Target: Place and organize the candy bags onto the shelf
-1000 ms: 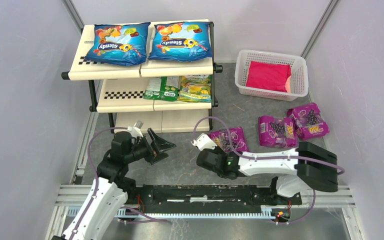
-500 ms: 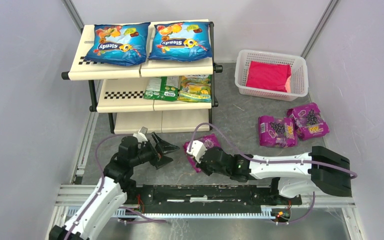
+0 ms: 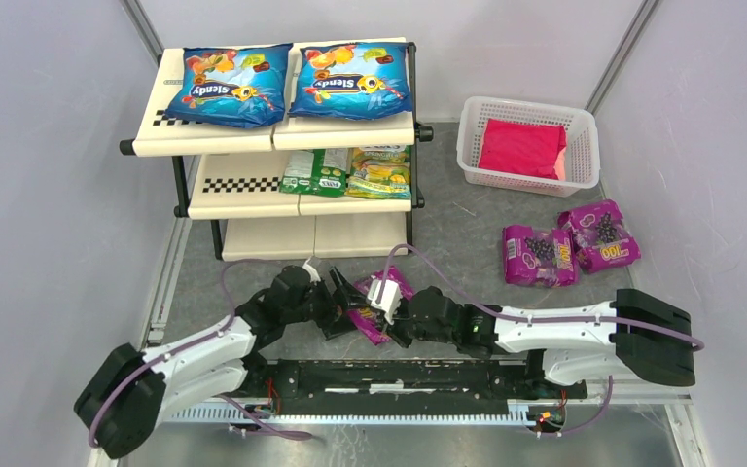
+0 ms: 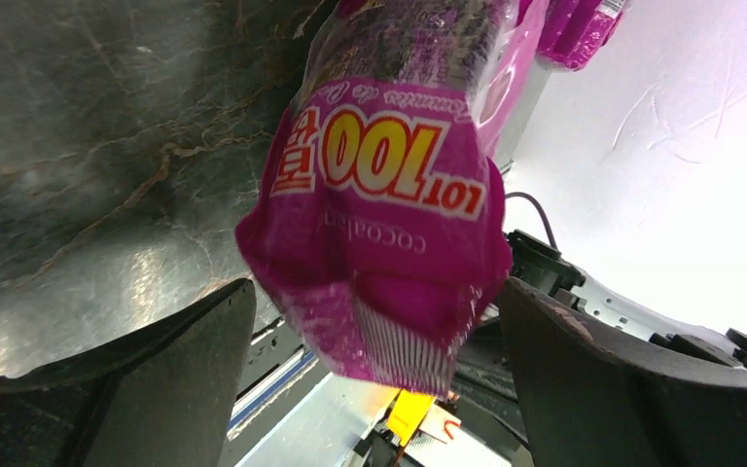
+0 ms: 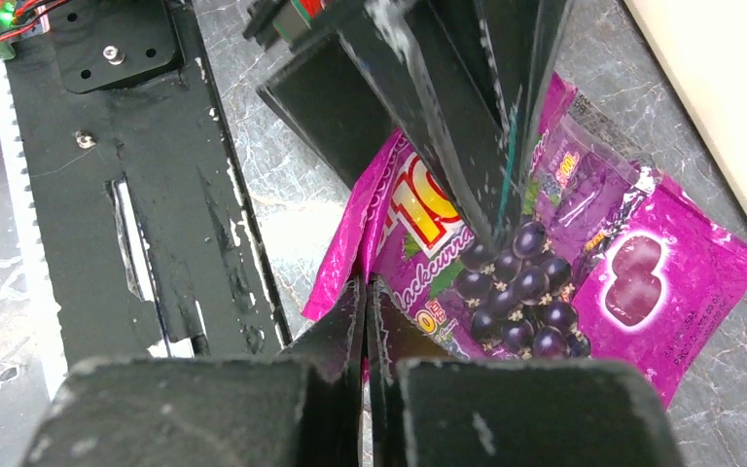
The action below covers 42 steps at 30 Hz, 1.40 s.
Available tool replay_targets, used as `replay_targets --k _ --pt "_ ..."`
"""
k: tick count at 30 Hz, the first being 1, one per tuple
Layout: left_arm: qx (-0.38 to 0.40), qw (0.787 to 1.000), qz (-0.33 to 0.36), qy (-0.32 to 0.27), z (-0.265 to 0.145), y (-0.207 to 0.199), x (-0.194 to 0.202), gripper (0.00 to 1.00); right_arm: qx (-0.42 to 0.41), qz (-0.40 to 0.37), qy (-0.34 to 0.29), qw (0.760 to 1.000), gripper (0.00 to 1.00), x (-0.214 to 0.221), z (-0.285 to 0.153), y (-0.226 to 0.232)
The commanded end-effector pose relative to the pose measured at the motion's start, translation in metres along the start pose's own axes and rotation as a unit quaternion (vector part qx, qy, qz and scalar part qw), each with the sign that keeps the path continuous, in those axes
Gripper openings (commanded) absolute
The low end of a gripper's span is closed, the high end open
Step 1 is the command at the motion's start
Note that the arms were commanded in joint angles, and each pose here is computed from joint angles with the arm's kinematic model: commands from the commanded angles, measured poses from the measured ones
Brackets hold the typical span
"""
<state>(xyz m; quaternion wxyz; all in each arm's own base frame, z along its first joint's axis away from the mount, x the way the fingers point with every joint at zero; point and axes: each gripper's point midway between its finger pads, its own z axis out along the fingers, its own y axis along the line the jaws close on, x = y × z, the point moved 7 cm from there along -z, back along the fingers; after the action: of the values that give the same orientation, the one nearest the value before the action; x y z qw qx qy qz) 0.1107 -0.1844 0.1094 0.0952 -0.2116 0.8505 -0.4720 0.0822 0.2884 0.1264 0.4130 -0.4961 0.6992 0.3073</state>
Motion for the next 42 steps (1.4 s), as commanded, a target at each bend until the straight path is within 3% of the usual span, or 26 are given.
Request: replay_targets --k 1,4,10,12,14,18,23,26,31,35,42 --pt "0.046 0.999 -0.010 -0.027 0.014 -0.019 0.002 1.00 -0.015 0.010 -0.078 0.997 0.00 -0.026 -0.005 0.004" --pt "0.057 0.998 -0.022 -0.033 0.021 -0.020 0.006 0.96 -0.010 0.018 -0.084 0.996 0.00 -0.022 -0.007 0.004" --pt "0.071 0.995 -0.033 -0.065 0.028 -0.025 0.006 0.76 0.011 0.034 -0.092 0.995 0.00 -0.016 -0.011 0.000" --pt "0.072 0.993 -0.040 -0.081 0.028 -0.025 0.003 0.74 0.021 0.037 -0.094 0.995 0.01 -0.015 -0.013 -0.003" --pt "0.071 0.992 -0.047 -0.091 0.029 -0.025 0.001 0.68 0.028 0.039 -0.096 0.994 0.12 -0.013 -0.016 -0.004" --pt "0.076 0.990 -0.057 -0.105 0.030 -0.026 -0.003 0.53 0.026 0.038 -0.094 0.994 0.24 -0.012 -0.019 -0.004" --pt "0.086 0.985 -0.080 -0.129 0.025 -0.021 -0.007 0.48 0.073 0.040 -0.079 0.993 0.57 -0.024 -0.033 -0.014" --pt "0.123 0.978 -0.096 -0.138 0.016 -0.026 -0.008 0.48 0.114 0.032 -0.088 0.989 0.71 -0.033 -0.050 -0.024" --pt "0.188 0.962 -0.113 -0.165 -0.005 -0.042 -0.012 0.45 0.169 0.035 -0.122 0.977 0.83 -0.045 -0.084 -0.037" --pt "0.215 0.948 -0.124 -0.200 -0.022 -0.052 -0.019 0.44 0.191 0.047 -0.164 0.967 0.87 -0.054 -0.110 -0.043" --pt "0.273 0.914 -0.155 -0.255 -0.041 -0.056 -0.032 0.40 0.215 0.041 -0.178 0.959 0.89 -0.048 -0.132 -0.050"
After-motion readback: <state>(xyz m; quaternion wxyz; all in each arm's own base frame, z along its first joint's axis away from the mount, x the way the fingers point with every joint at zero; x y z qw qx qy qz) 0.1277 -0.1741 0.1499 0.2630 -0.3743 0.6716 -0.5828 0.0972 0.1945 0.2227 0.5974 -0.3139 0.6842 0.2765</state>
